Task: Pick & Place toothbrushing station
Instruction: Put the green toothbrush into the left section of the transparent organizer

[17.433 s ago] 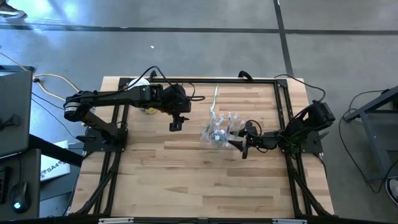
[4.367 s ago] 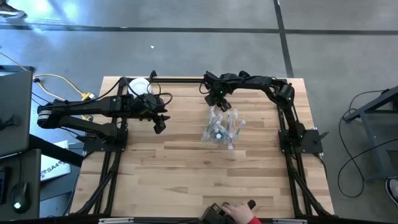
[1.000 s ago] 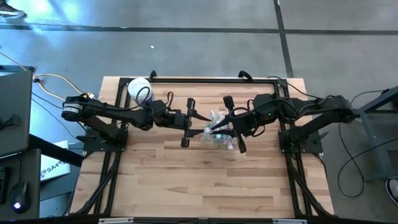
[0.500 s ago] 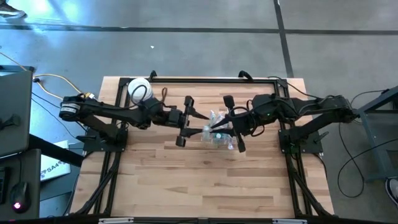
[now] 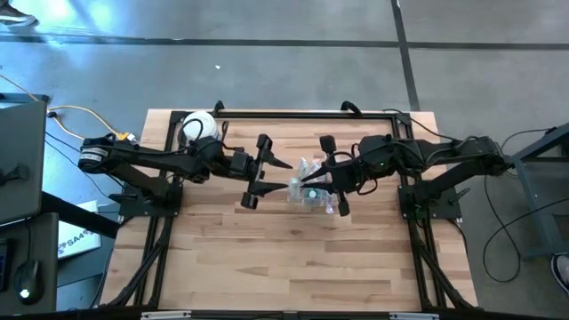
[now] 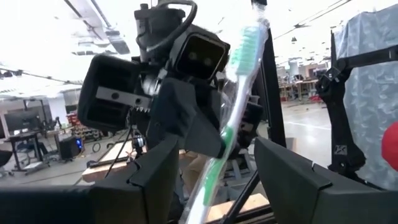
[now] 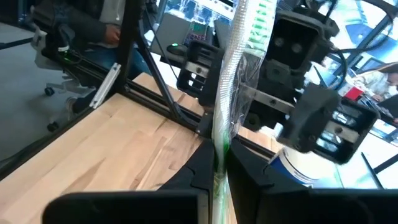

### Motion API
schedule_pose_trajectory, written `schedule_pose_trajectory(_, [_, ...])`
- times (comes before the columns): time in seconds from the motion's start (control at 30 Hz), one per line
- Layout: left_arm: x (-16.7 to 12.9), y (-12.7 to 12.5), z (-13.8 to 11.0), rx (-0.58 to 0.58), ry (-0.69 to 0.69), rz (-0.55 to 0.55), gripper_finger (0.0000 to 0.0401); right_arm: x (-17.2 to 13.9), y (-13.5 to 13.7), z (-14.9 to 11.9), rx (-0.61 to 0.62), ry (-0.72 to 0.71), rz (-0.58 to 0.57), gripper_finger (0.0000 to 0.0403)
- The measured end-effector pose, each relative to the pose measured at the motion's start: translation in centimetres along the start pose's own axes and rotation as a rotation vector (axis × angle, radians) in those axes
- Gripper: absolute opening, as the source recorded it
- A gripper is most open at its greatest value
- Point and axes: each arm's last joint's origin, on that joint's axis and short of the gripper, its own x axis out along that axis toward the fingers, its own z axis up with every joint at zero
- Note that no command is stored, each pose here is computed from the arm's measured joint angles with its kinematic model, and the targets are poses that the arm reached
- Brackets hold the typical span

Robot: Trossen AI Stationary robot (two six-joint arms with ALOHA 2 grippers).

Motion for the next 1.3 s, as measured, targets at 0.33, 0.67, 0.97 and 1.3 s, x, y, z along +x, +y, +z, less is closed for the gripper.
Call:
schedule_pose_trajectory(0.33, [1.6,0.2,0.3,0.028,-0.017,0.009,0.0211,-0.1,-1.5,-0.4,0.060,0.002,-0.054,0.0020])
schedule_pose_trajectory(0.67, [2.5,0.7,1.9,0.023,0.002,0.033,0.0211,-0.1,-1.5,-0.4,0.065,0.004,-0.055,0.0020])
schedule_pose_trajectory(0.97, [2.7,0.5,1.9,0.011,0.050,0.022,0.0211,-0.1,-1.5,-0.4,0.064,0.004,-0.056,0.0020])
schedule_pose_trajectory(1.3, [2.8,0.6,2.1,0.016,0.027,0.027,0.0210,-0.1,-1.6,-0.5,0.065,0.004,-0.058,0.0020])
